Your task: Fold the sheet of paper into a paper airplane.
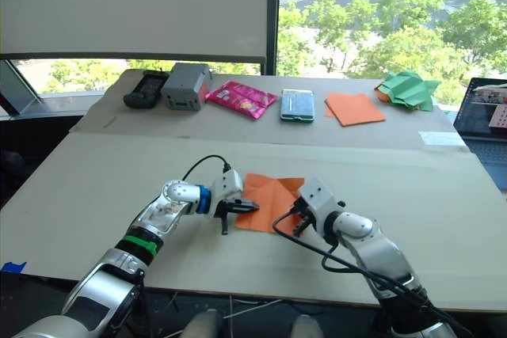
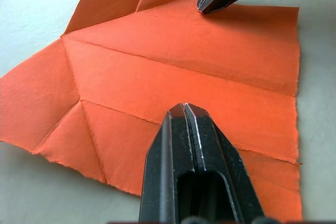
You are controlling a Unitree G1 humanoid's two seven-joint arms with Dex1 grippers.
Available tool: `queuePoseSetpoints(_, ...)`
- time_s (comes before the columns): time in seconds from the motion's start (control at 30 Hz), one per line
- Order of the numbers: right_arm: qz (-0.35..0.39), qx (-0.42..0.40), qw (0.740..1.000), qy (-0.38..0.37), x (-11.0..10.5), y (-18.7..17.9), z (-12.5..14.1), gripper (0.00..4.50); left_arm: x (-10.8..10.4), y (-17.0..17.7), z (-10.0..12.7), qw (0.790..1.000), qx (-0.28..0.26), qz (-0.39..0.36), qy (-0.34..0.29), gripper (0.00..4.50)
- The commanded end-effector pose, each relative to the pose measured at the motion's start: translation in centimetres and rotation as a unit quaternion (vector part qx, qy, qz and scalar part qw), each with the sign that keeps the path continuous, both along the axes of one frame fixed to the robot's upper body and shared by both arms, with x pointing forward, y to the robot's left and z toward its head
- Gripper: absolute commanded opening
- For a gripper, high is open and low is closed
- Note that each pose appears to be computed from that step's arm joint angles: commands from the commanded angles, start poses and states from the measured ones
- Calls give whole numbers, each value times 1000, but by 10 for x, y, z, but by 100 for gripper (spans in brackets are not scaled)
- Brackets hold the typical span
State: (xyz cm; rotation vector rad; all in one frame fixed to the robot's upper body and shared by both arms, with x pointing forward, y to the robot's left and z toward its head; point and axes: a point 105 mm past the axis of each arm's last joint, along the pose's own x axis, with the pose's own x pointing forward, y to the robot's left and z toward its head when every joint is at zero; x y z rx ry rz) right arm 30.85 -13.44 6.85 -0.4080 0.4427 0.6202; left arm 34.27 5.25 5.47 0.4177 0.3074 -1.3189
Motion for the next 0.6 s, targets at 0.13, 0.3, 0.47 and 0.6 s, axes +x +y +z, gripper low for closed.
queuePoseSetpoints(0.13,-73,87,991,-65,24,-6,24,0,-3,12,-21,999,35,19,24,2)
queuePoseSetpoints(0.3,-123,116,982,-87,35,-17,35,125,-2,11,-19,999,34,18,19,0)
queuePoseSetpoints(0.47,-153,141,975,-78,40,-21,34,300,-2,11,-18,999,34,17,18,0)
queuePoseSetpoints(0.6,-138,156,975,-71,38,-12,33,329,-2,11,-17,999,33,17,17,0)
